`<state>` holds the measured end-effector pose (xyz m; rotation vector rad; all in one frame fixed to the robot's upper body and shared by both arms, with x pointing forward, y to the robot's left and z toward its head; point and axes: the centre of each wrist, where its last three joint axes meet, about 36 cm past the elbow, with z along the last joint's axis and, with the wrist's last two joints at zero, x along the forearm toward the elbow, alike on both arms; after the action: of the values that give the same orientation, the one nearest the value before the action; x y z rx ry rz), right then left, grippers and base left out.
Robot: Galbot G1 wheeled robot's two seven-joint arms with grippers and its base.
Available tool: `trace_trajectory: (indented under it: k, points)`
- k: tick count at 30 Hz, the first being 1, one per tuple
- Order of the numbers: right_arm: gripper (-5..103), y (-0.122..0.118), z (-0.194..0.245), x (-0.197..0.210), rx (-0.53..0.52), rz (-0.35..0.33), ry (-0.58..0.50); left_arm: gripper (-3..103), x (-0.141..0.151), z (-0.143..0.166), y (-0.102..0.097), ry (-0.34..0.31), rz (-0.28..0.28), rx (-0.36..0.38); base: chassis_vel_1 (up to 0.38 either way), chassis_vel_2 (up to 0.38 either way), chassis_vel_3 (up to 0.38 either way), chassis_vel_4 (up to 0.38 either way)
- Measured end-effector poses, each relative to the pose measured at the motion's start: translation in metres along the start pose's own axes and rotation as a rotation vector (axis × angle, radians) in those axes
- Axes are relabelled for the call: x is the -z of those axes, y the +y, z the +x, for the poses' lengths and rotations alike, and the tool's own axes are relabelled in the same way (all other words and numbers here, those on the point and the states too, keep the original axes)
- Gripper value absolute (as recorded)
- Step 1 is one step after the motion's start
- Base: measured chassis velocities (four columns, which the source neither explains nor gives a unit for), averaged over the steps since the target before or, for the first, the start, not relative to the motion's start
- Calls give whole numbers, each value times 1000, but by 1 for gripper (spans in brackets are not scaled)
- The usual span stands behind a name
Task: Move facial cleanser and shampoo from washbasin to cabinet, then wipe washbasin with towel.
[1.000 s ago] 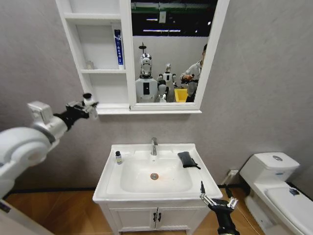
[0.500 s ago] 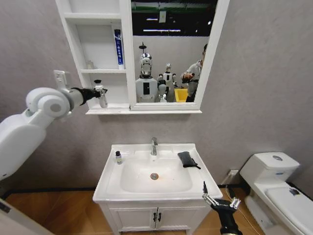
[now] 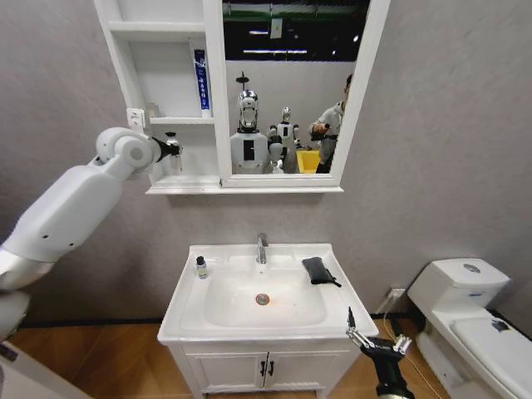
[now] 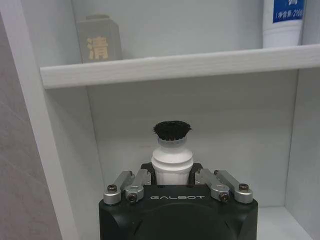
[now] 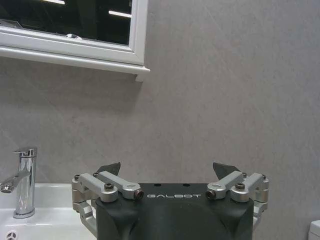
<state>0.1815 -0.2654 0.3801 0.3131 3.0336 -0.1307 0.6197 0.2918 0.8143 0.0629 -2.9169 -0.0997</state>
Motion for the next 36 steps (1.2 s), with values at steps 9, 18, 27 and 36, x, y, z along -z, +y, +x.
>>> trace_trajectory:
  k: [9,18,27,36]
  points:
    - [100,-3,-1,0,-7,3,1,33,-4,-18,-4,21,40,-7,0,0,0,0]
    - [100,-4,1,-2,-8,5,5,42,-17,-24,-1,41,63,-6,0,0,0,0]
    - [100,-2,2,-4,1,2,8,75,-53,13,22,52,34,-20,0,0,0,0]
    - [100,0,3,-6,7,4,12,100,-148,101,26,-14,-83,-207,0,0,0,0]
